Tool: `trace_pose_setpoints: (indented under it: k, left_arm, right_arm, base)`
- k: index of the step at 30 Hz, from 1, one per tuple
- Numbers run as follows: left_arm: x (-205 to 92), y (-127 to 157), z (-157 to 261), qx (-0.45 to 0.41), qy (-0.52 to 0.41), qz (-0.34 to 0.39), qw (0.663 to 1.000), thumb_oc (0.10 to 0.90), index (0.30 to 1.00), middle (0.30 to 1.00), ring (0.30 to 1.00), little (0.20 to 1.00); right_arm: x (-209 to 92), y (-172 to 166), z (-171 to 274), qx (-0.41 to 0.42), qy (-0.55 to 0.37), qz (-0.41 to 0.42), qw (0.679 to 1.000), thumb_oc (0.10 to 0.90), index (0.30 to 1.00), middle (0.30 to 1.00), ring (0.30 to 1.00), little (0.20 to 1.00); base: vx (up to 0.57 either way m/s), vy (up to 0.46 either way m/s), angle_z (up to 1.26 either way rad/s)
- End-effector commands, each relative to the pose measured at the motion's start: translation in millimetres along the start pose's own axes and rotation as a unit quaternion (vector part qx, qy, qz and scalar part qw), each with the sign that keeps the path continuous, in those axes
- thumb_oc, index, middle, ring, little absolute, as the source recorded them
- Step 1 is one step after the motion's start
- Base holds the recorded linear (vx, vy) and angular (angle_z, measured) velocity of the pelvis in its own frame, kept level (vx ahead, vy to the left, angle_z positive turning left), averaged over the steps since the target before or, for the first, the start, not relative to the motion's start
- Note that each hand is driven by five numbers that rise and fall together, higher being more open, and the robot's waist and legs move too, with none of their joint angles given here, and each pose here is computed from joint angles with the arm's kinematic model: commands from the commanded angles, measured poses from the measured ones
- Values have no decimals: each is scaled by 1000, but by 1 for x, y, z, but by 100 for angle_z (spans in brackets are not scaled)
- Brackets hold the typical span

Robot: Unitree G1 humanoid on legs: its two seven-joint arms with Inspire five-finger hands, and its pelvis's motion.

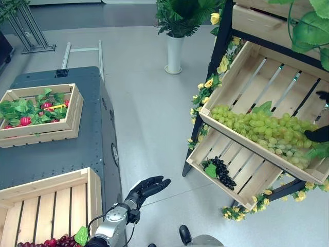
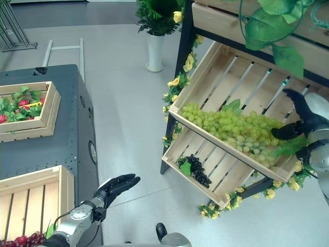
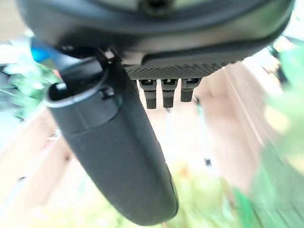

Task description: Pick up the fruits from the basket on one side to the basket on the other side

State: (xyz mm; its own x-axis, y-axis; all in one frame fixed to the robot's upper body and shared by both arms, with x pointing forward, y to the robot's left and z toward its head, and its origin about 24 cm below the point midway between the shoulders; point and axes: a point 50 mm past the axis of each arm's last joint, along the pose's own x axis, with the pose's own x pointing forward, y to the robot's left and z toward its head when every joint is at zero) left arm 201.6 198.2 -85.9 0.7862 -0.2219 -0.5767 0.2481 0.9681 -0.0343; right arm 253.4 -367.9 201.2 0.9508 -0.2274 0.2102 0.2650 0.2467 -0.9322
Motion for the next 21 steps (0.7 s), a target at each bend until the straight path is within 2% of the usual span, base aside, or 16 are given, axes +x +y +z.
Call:
trace_pose_setpoints:
  k: [1,5,10,20,21]
  left_arm:
    - [8,-4,29,11,-79,-9,997,800,900,900,900,900]
    - [8,-3,28,6,-78,-5,997,800,900,900,900,900]
    - [11,-6,29,-1,-79,-2,997,800,900,900,900,900]
    - [13,-12,26,-8,-73,2,997,800,900,900,900,900]
    - [13,-14,25,-8,-71,1,997,800,900,900,900,900]
  right_arm:
    - [4,-57,19,-38,-60,-159,985,800,900,900,900,900]
    - [-6,-60,39,-58,-120,-176,975,800,900,900,900,900]
    - [-21,-61,62,-27,-189,-174,966,800,900,900,900,900]
    - [-37,-31,108,130,-306,-67,941,800,900,900,900,900]
    - [-37,-23,116,189,-320,-27,928,800,900,900,900,900]
  base:
    - [0,0,0]
    - [0,0,0]
    - [-1,1,-3]
    - [1,1,-4]
    - [0,0,0]
